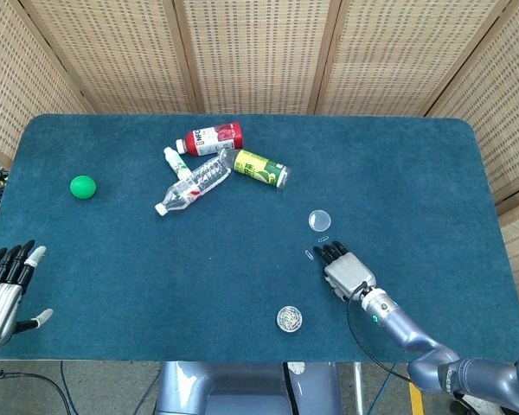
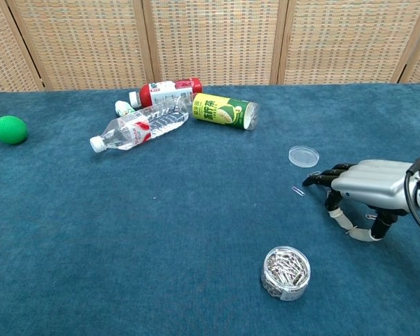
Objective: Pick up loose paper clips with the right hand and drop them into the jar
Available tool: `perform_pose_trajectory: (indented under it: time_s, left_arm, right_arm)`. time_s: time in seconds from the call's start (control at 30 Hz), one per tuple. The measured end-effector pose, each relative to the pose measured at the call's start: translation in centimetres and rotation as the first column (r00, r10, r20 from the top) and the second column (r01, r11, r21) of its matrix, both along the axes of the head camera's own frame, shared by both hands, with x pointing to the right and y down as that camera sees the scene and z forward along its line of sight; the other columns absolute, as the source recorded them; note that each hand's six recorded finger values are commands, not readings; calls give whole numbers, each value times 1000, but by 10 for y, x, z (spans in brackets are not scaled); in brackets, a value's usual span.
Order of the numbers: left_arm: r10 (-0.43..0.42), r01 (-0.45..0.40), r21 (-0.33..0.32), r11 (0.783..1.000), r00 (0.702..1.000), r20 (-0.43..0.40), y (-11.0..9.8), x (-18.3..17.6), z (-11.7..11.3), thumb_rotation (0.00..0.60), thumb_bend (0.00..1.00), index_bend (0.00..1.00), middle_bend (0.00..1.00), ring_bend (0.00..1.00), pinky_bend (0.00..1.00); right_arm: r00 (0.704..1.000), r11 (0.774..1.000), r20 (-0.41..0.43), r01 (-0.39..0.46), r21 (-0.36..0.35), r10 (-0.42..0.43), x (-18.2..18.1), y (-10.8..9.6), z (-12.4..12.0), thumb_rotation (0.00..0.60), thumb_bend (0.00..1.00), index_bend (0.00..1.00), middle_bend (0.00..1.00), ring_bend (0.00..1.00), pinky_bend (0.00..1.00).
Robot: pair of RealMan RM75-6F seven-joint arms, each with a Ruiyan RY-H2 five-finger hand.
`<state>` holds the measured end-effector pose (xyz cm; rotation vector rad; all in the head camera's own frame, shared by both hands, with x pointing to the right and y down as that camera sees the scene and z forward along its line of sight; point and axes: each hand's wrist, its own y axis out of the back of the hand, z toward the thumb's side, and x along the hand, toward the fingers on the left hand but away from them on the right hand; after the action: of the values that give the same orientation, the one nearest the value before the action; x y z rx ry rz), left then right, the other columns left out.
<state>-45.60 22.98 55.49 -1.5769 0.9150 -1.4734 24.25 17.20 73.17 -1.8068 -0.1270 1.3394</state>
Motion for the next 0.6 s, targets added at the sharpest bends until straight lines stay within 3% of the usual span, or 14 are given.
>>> perform_pose_trajectory:
  time_s: [0.27,0.6]
  left_arm:
    - [-1,1,0,1000,1000,-3,0,0,-1,600,0,0,0,0,0]
    - [4,-4,1,1000,1000,-3,1,1,-1,600,0,0,0,0,0]
  right_arm:
    - [998,1000,60,-21,17,20,-8,-7,-17,600,394,659,0,0,0]
    - [961,996,263,-79,-46,88,-50,-3,-65,600,407,660,0,0,0]
